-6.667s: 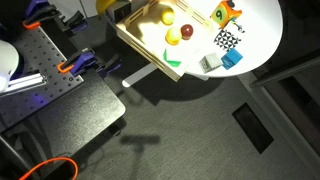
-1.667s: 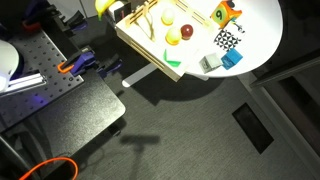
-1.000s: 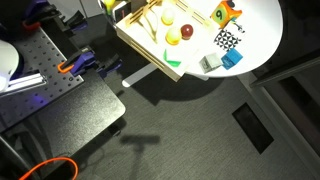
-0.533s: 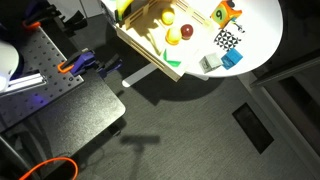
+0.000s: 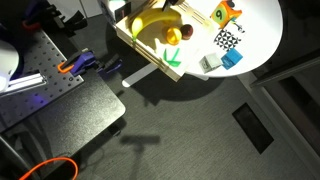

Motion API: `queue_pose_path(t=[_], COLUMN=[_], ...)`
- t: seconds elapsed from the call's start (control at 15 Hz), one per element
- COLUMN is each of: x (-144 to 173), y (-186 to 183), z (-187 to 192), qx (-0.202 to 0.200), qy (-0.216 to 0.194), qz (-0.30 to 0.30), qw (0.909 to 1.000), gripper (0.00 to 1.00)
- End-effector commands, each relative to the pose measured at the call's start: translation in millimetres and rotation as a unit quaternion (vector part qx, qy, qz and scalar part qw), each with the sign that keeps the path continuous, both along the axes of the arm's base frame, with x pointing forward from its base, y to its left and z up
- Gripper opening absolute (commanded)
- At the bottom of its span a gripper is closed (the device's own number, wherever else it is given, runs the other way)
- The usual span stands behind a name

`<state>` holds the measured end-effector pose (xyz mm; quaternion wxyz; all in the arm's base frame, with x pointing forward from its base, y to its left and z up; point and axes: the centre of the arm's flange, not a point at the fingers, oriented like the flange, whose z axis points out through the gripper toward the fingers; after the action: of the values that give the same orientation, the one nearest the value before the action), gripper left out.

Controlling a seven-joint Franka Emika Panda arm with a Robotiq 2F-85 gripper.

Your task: Put the banana in the box

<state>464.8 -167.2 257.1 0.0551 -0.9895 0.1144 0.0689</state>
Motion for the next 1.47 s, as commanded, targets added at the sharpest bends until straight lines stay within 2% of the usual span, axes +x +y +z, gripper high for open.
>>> queue_pose_path(t=[0.0, 0.07, 0.13, 0.47, 0.87, 1.4], x=[5, 3, 1, -10, -27, -44], y=[-5, 0, 4, 30, 62, 93], z=[0, 0, 1, 4, 23, 63], qx=[0.005, 0.008, 0.015, 0.051, 0.048, -0.017], qy=[-0.007, -0.004, 0.001, 0.028, 0.060, -0.025], qz=[-0.012, -0.008, -0.001, 0.039, 0.063, 0.060], qw=[0.9999, 0.9999, 0.9999, 0.9975, 0.9950, 0.9978], gripper=[0.90, 0.99, 1.00, 1.00, 1.00, 1.00])
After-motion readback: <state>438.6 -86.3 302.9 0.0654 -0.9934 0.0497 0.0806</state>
